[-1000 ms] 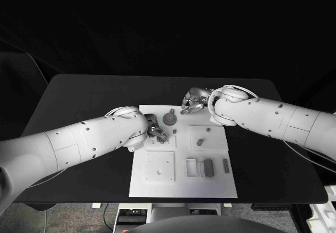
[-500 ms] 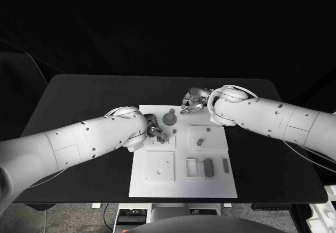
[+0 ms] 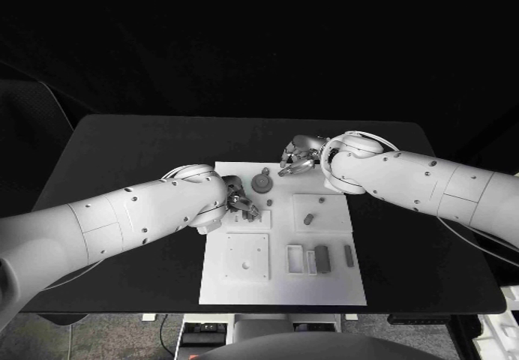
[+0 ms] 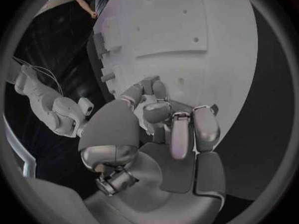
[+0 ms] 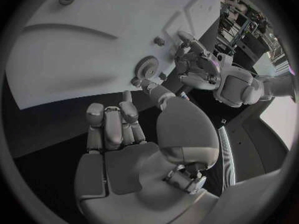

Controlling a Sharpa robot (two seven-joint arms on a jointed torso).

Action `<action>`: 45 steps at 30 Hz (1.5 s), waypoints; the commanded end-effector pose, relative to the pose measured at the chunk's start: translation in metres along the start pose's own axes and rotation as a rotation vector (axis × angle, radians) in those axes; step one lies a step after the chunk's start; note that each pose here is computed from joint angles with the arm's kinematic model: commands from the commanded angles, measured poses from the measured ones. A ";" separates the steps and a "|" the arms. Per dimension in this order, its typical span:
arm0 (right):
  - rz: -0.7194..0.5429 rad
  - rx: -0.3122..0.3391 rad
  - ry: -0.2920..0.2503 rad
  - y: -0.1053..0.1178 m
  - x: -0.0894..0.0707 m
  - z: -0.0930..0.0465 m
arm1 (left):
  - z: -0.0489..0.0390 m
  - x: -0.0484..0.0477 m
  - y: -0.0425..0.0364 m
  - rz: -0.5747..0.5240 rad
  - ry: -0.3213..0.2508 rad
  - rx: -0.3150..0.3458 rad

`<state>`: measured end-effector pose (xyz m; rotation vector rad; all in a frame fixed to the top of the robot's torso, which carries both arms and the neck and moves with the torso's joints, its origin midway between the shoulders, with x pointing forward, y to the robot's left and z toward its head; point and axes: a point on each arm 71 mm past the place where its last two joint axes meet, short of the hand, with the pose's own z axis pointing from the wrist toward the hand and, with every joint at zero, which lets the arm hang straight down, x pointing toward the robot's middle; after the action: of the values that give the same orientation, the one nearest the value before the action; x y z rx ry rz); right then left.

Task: Assemble the parts on the task board

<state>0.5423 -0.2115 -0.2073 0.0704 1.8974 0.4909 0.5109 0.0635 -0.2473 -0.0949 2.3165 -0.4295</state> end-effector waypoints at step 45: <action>-0.010 -0.003 0.012 0.001 0.001 0.000 | -0.0005 0.0008 -0.0022 -0.024 0.017 0.015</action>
<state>0.5422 -0.2113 -0.2074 0.0704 1.8981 0.4908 0.5106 0.0636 -0.2470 -0.1100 2.3249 -0.4433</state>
